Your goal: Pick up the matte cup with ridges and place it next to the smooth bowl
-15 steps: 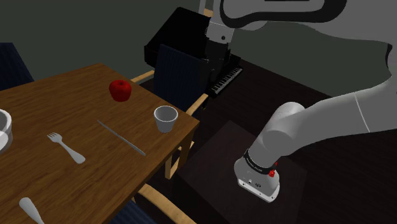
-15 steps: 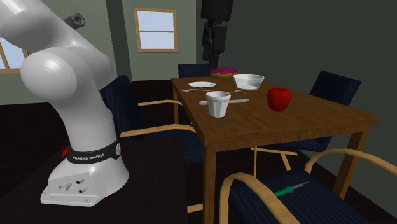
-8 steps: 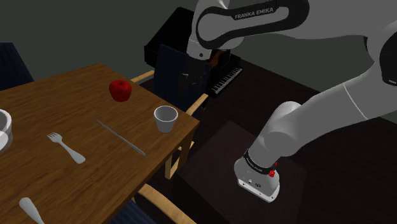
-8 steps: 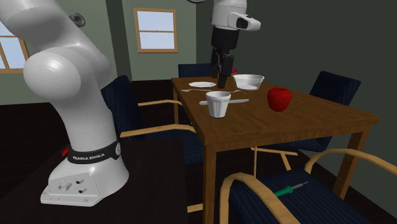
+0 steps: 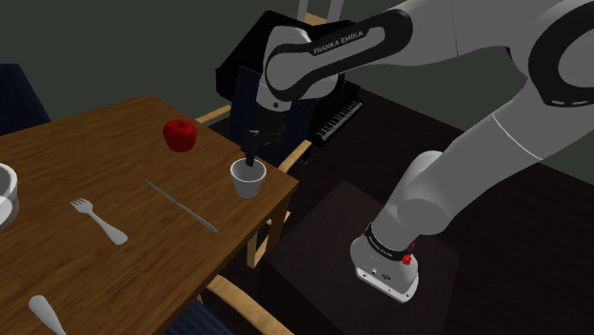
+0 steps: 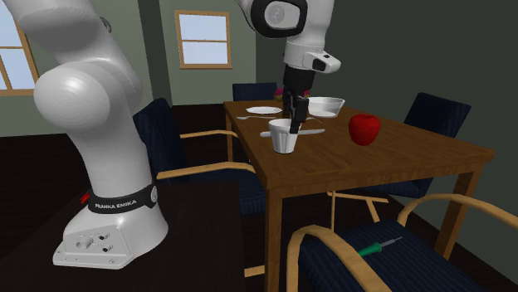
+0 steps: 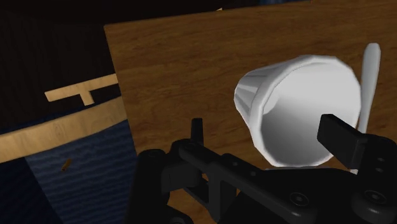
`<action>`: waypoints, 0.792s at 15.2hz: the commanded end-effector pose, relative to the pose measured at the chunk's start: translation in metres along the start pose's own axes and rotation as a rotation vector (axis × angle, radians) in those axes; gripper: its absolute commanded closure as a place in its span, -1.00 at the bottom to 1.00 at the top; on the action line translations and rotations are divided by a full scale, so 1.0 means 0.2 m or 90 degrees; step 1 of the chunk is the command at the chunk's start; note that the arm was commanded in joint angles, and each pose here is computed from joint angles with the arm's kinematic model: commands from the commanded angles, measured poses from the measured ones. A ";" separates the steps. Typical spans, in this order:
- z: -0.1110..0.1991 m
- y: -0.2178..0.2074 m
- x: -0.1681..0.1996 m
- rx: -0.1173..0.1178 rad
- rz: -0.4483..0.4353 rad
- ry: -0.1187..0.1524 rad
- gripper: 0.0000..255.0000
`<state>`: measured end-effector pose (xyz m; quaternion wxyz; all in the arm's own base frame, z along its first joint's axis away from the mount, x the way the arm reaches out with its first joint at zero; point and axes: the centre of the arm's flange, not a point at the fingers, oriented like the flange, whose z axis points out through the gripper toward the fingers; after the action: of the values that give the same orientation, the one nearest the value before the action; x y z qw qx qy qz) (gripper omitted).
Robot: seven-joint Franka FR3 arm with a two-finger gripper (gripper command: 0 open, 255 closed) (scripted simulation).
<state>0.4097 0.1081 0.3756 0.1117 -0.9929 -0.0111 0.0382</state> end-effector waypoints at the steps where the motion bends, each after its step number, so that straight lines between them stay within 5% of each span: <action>1: 0.06 0.00 0.00 0.000 0.000 0.001 -1.00; 12: 0.15 0.00 0.00 0.000 0.000 0.001 -1.00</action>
<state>0.4082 0.1151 0.3462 0.1121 -0.9929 -0.0109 0.0378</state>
